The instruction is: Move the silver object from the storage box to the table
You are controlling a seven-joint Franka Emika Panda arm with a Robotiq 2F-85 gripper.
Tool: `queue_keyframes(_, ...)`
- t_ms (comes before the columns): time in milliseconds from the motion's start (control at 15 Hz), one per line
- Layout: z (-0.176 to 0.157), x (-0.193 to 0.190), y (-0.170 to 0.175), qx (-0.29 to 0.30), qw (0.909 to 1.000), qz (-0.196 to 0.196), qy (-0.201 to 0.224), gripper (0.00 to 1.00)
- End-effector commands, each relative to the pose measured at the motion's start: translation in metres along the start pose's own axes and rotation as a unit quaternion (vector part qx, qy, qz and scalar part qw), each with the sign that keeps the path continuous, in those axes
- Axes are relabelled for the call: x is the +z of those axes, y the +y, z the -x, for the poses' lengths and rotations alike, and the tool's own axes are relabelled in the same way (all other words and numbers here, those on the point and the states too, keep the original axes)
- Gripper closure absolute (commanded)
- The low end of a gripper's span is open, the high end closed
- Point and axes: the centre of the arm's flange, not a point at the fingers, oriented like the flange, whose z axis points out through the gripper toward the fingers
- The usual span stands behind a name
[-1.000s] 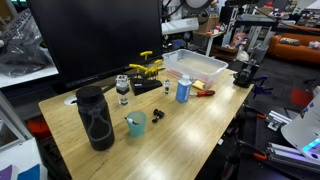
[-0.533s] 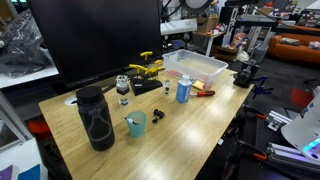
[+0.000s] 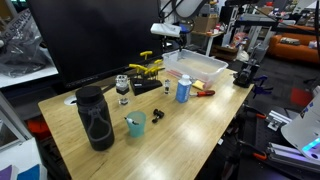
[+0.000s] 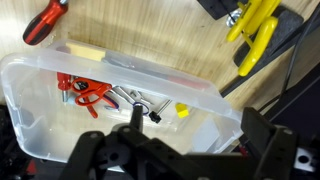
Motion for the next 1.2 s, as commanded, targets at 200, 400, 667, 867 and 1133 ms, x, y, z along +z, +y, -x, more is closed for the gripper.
queue_keyframes(200, -0.012, 0.040, -0.021, 0.085, 0.9961, 0.018, 0.012, 0.00)
queue_keyframes(400, -0.010, 0.037, -0.022, 0.083, 0.9963, 0.016, 0.012, 0.00)
queue_keyframes(667, -0.010, 0.035, -0.021, 0.083, 0.9963, 0.015, 0.012, 0.00)
queue_keyframes(867, -0.013, 0.037, -0.022, 0.093, 0.9955, 0.012, 0.009, 0.00)
queue_keyframes(1133, -0.048, 0.041, -0.014, 0.175, 0.9845, 0.005, 0.007, 0.00)
